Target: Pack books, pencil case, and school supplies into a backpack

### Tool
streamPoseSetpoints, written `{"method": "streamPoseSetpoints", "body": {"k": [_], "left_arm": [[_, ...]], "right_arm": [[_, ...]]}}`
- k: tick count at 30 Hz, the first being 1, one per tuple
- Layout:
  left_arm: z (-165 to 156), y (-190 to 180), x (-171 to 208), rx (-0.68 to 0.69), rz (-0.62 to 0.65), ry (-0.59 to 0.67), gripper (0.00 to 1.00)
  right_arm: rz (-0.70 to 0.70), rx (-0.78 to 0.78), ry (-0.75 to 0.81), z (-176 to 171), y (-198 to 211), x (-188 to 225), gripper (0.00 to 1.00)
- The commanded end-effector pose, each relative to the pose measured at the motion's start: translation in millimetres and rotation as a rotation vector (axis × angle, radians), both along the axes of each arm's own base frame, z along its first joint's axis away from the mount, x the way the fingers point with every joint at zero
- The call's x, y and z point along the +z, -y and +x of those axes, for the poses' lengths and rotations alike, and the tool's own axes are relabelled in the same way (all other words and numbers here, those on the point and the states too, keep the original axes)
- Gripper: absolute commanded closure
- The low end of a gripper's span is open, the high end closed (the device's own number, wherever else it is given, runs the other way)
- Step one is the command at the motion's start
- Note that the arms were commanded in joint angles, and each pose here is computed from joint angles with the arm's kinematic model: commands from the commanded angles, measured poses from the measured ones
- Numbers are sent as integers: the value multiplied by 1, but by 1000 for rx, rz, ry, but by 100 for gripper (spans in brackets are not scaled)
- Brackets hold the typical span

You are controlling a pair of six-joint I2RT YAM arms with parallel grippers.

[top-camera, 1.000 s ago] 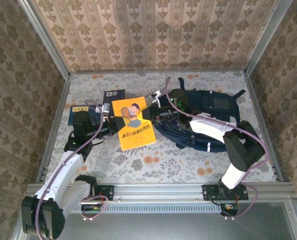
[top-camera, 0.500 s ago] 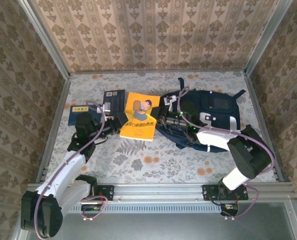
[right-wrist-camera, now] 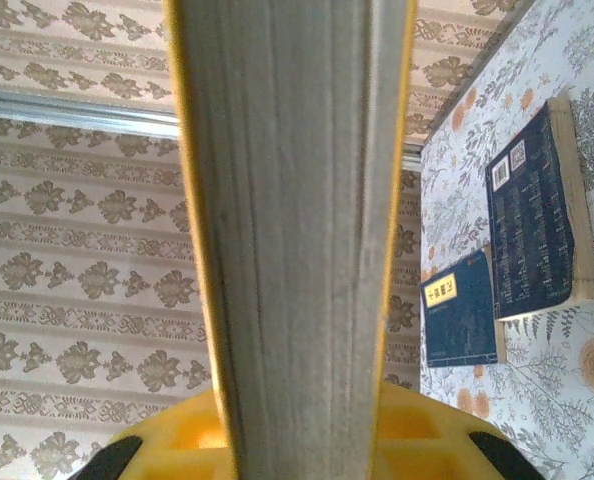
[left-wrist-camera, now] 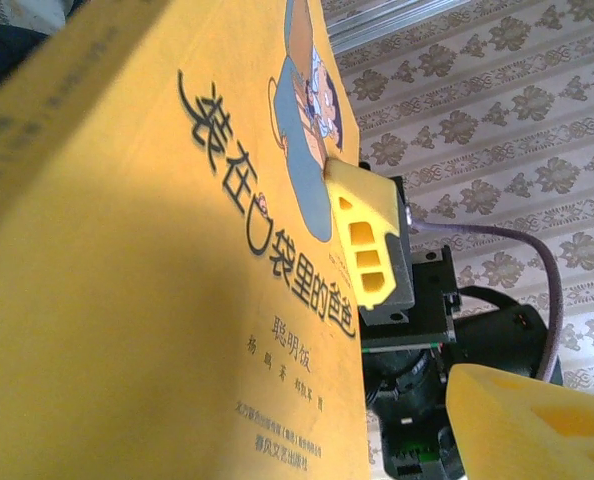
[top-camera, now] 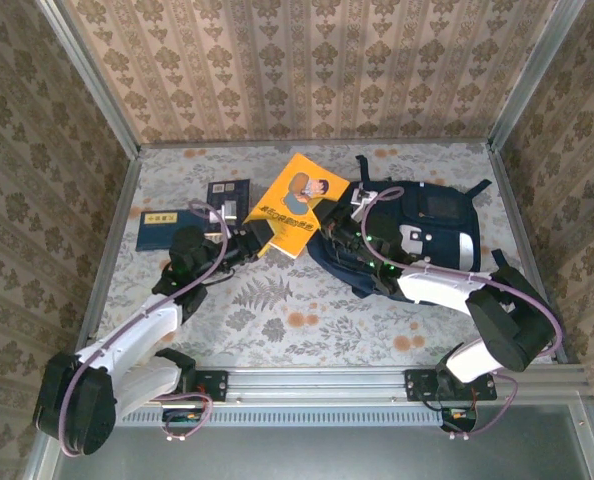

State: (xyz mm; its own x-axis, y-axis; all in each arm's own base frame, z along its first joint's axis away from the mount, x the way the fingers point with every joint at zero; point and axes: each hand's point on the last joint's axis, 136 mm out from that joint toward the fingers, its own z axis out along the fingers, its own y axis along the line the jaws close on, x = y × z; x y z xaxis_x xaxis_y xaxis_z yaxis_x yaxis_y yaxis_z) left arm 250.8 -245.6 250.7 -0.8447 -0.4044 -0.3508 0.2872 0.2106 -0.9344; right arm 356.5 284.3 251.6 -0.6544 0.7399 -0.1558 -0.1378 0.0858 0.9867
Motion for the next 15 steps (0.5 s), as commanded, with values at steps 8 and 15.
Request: {"method": "streamPoseSetpoints", "body": {"k": [8, 15], "left_arm": [[13, 18, 43, 69, -32, 183, 60], [12, 14, 39, 100, 9, 202, 96]], "right_arm": [[119, -107, 78, -11, 11, 35, 100], [23, -112, 49, -15, 12, 19, 100]]}}
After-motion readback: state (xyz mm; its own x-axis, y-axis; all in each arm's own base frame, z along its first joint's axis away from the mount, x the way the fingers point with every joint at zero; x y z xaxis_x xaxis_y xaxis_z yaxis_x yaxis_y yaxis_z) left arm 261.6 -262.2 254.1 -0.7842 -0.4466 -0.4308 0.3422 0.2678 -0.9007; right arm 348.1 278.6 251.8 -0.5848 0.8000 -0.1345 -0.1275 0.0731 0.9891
